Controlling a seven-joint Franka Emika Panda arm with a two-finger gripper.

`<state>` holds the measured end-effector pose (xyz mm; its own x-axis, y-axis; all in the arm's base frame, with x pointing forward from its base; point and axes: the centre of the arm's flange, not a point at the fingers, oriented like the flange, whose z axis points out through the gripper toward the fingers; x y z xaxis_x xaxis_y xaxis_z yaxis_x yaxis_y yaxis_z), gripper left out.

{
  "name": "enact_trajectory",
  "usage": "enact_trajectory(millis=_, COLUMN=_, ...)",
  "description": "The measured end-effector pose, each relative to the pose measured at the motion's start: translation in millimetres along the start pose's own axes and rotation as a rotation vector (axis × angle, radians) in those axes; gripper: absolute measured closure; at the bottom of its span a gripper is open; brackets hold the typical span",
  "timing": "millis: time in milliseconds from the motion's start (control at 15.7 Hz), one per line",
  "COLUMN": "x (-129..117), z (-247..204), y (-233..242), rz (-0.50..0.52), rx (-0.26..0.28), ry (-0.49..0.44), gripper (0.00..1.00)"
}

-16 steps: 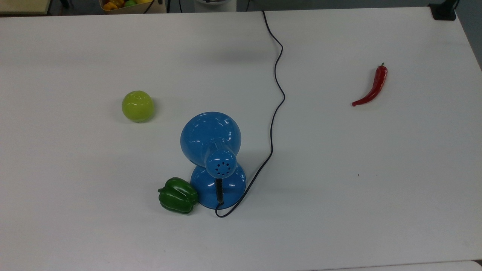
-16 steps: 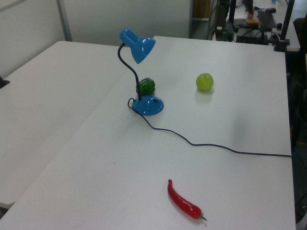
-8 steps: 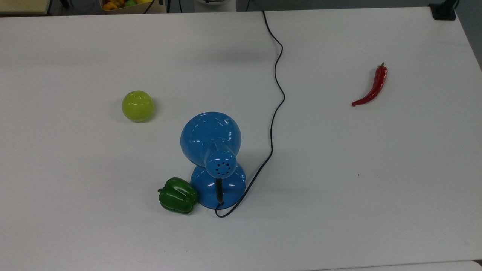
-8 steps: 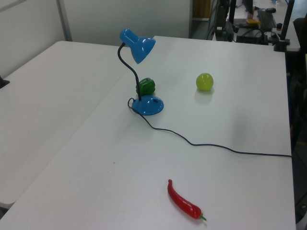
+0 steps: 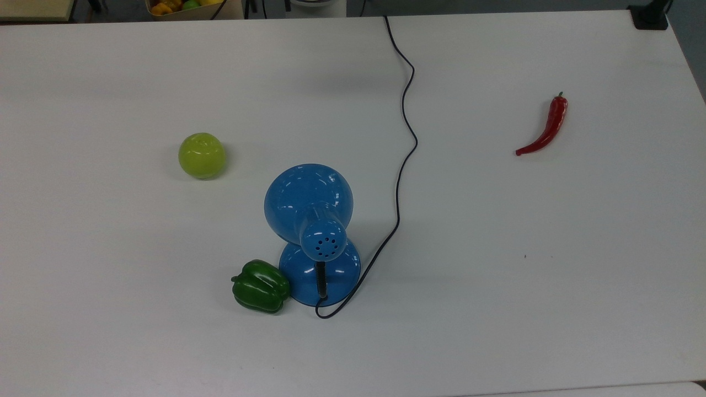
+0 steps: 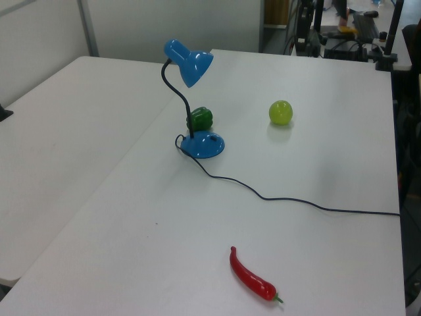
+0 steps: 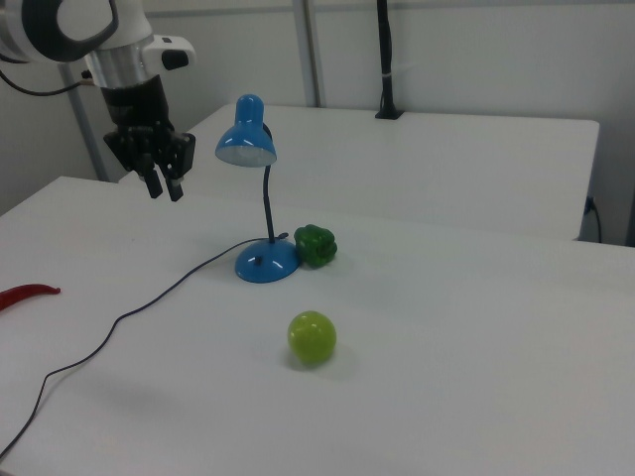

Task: Turn on desk lamp

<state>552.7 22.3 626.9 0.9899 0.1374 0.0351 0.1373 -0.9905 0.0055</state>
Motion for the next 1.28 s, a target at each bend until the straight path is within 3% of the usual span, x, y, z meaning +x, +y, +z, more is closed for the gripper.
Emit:
enact_trajectory(millis=319, x=0.8, z=2.0, y=-0.6, rz=-0.001, rx=0.002, ry=-0.003, gripper=0.87)
enact_trajectory(millis=638, x=1.7, z=10.1, y=-4.3, rz=0.0, rx=0.034, ry=-0.017, gripper=0.9)
enact_trajectory(millis=766, x=1.5, z=13.1, y=-4.7, rz=-0.001, rx=0.036, ry=-0.023, gripper=0.99)
enact_trajectory(millis=1276, x=13.4, z=50.5, y=-7.4, rz=-0.004, rx=0.031, ry=0.012, gripper=0.99)
